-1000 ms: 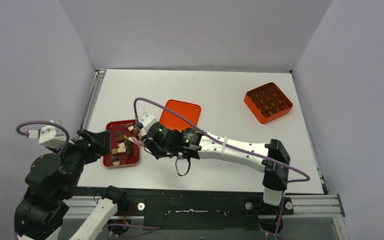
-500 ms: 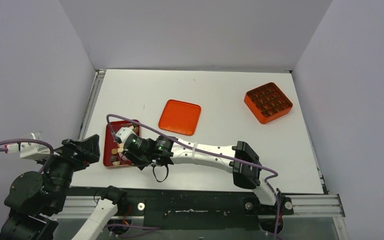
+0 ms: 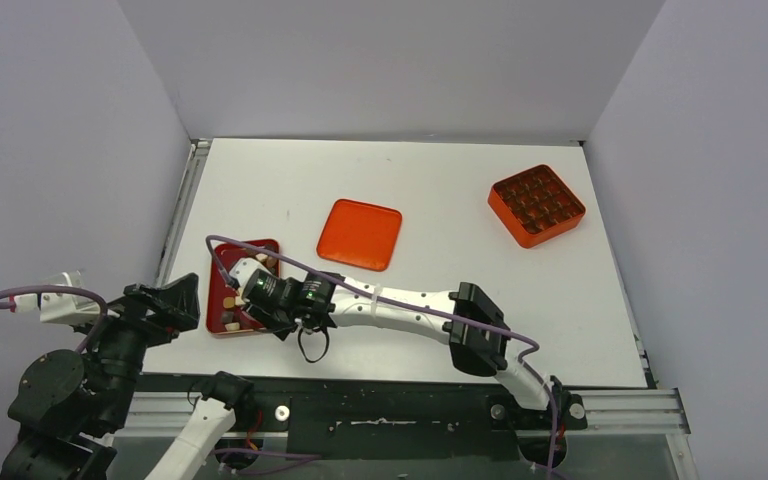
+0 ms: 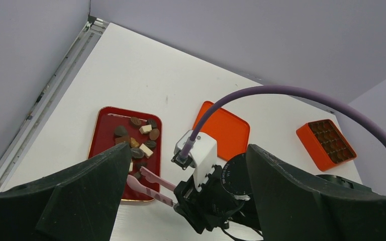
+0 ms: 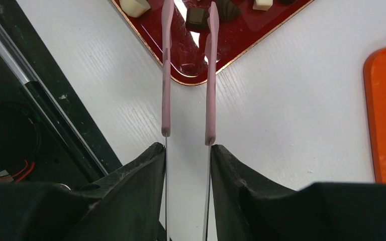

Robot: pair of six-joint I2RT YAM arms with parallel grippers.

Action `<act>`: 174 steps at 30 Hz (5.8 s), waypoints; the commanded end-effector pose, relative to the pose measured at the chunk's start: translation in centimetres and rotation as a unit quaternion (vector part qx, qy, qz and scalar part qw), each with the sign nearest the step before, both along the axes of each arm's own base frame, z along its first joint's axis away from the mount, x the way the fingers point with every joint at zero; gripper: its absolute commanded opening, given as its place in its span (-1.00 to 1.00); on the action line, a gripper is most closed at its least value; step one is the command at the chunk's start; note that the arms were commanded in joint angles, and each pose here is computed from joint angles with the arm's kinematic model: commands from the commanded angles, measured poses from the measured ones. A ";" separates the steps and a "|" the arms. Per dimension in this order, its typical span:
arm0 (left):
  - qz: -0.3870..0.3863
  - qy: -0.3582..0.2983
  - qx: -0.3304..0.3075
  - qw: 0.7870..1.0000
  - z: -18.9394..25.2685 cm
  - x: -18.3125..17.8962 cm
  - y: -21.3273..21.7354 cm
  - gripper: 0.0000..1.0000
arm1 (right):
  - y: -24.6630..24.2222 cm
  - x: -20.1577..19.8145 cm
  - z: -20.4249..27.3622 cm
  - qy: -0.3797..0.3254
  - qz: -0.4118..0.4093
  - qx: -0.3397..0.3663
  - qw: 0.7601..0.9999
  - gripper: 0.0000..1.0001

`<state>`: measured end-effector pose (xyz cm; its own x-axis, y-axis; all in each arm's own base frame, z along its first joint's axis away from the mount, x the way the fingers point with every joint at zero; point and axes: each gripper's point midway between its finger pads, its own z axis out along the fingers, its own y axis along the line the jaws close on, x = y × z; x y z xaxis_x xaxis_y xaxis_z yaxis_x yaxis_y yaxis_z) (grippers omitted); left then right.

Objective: Pack the chocolate
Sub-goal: Pick up the fake chocolate from the plate, then place the fake chocolate in the packing box, then pick up the fake chocolate from the plate.

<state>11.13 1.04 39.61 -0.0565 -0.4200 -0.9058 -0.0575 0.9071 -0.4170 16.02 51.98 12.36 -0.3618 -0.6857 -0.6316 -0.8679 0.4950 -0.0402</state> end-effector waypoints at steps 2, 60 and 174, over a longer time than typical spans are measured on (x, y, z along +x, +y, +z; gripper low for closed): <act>-0.014 -0.005 -0.005 1.000 0.1 0.4 -0.7 0.66 | 1.1 1.6 2.0 -0.021 -0.007 0.026 0.999 -0.26; -0.159 0.212 0.077 0.961 -18.0 10.2 -9.1 0.95 | -30.0 12.3 12.8 -0.079 -0.353 0.001 0.932 -0.56; -0.046 -0.024 0.054 0.997 0.1 0.0 -1.1 0.93 | -4.2 6.3 8.6 -0.055 -0.070 0.059 0.994 -0.28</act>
<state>11.77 -0.82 38.13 -0.1178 -0.2813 -0.9524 0.0584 0.9554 -0.2894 21.93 45.99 18.46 -0.4346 -0.5751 -0.6931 -0.7783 0.6271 -0.0324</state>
